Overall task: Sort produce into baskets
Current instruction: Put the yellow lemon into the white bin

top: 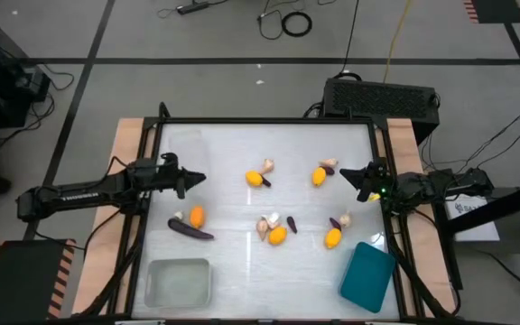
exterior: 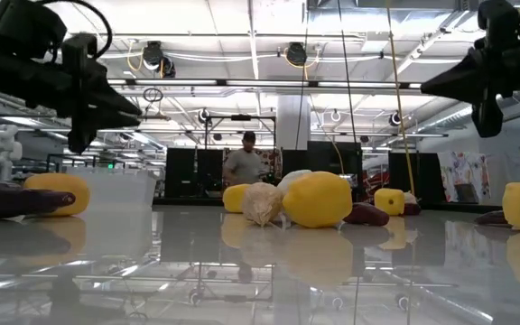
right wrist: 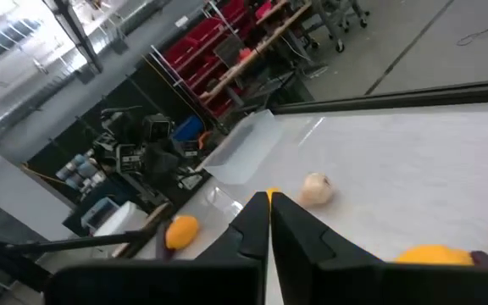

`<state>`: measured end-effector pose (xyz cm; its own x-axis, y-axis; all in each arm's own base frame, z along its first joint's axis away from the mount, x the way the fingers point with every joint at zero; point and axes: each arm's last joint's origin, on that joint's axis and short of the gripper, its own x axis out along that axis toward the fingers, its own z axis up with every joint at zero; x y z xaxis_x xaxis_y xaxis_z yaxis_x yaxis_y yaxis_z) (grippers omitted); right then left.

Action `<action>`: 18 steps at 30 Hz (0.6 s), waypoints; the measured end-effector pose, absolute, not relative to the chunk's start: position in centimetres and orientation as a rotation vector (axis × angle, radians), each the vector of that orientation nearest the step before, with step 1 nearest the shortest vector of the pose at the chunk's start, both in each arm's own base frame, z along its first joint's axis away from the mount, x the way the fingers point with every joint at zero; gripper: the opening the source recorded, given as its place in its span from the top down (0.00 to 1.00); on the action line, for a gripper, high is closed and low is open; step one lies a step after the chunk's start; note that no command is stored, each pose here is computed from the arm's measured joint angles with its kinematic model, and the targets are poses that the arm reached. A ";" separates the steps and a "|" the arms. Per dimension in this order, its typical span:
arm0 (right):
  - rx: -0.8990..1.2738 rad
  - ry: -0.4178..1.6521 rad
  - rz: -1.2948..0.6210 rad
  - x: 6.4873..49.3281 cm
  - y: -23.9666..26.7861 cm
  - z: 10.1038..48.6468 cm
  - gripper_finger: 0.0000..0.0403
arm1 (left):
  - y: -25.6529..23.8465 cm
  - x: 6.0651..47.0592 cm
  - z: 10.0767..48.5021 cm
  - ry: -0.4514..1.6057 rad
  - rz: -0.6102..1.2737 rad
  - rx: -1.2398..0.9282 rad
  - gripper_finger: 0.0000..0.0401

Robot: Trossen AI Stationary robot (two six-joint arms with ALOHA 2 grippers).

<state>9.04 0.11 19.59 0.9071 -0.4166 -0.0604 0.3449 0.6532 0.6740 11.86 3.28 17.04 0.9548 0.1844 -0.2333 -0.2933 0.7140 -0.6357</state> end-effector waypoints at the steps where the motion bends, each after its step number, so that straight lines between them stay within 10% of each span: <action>1: 0.741 -0.113 -0.424 9.2 0.2 19.8 0.96 | 3.2 11.9 17.5 0.158 0.242 -0.711 0.76; 18: 0.518 -0.206 -0.356 13.7 1.2 23.1 0.67 | 3.8 13.9 28.4 0.631 0.335 -0.619 0.57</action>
<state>13.73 1.17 23.07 0.9183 -0.3825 0.1026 0.2793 0.8093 0.5168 13.94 3.84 28.37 0.7630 0.1063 -0.6376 -0.4687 0.7703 -0.4325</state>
